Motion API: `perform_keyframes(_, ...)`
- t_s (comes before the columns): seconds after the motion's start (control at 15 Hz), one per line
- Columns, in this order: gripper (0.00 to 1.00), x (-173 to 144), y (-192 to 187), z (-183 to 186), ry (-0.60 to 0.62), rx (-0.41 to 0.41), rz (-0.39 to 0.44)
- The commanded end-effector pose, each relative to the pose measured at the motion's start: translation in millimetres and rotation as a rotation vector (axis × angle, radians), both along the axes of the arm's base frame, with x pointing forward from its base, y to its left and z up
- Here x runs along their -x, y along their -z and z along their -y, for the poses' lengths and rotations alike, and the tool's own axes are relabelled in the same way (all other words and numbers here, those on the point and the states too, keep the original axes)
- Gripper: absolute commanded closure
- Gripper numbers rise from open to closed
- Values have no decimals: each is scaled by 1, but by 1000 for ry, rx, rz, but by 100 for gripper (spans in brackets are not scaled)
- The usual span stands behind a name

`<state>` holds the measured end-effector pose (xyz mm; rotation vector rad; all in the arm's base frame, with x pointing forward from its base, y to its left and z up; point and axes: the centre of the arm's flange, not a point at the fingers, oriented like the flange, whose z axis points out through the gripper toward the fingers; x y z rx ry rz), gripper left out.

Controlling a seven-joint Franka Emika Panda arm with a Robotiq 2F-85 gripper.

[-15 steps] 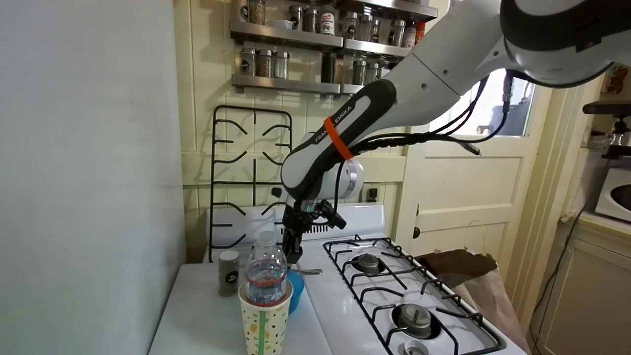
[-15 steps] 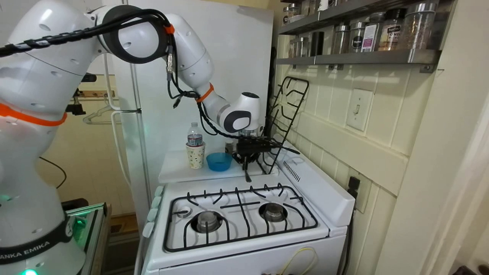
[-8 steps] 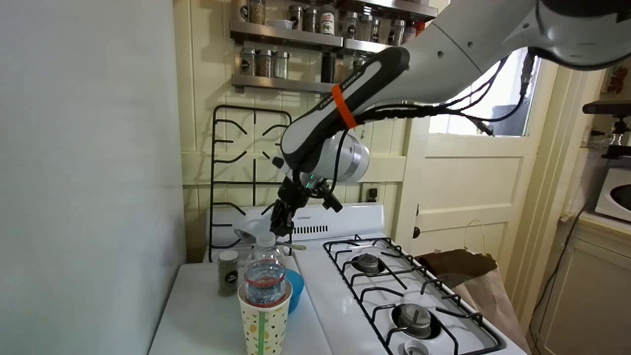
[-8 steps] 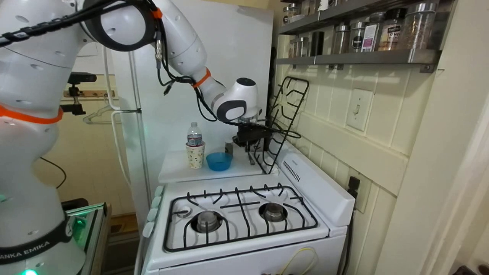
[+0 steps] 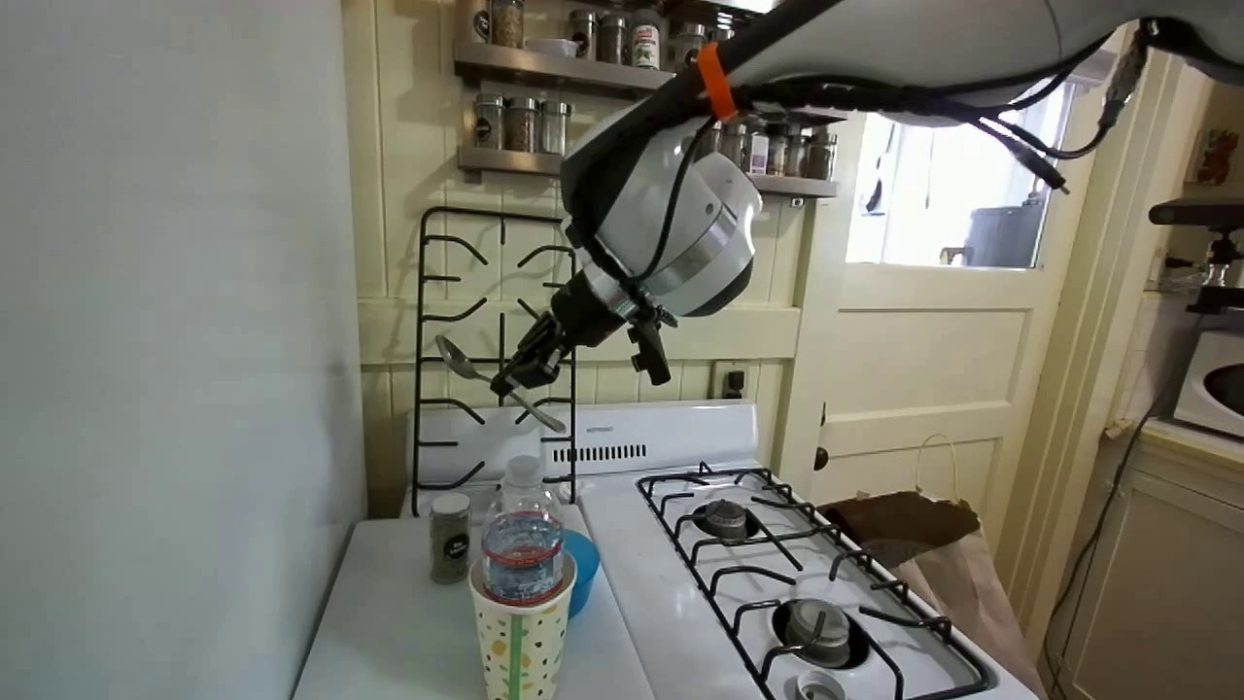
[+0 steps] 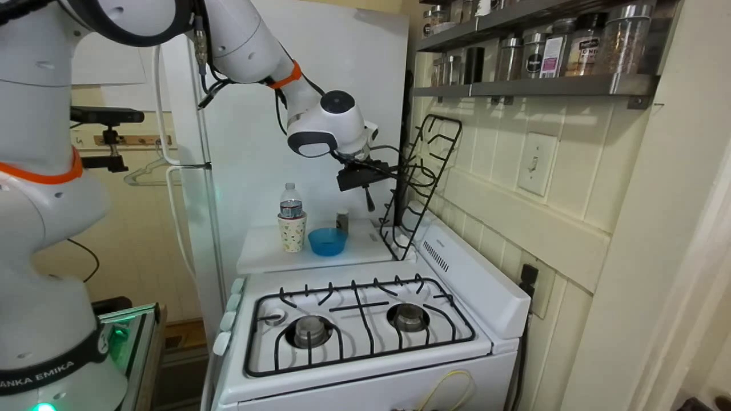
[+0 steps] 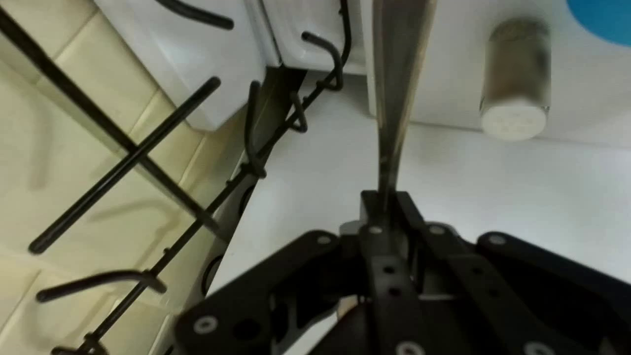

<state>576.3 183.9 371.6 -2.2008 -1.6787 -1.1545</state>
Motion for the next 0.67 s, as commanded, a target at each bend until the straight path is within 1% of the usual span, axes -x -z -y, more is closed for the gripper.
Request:
perform_keyframes(0.0, 98, 67, -5, 36, 52, -123, 132)
perform_keyframes(0.2, 98, 73, -19, 35, 105, -175, 246)
perform_keyframes(0.47, 98, 75, -41, 34, 94, -221, 323)
perform_keyframes(0.6, 98, 84, -49, 39, 76, -246, 358)
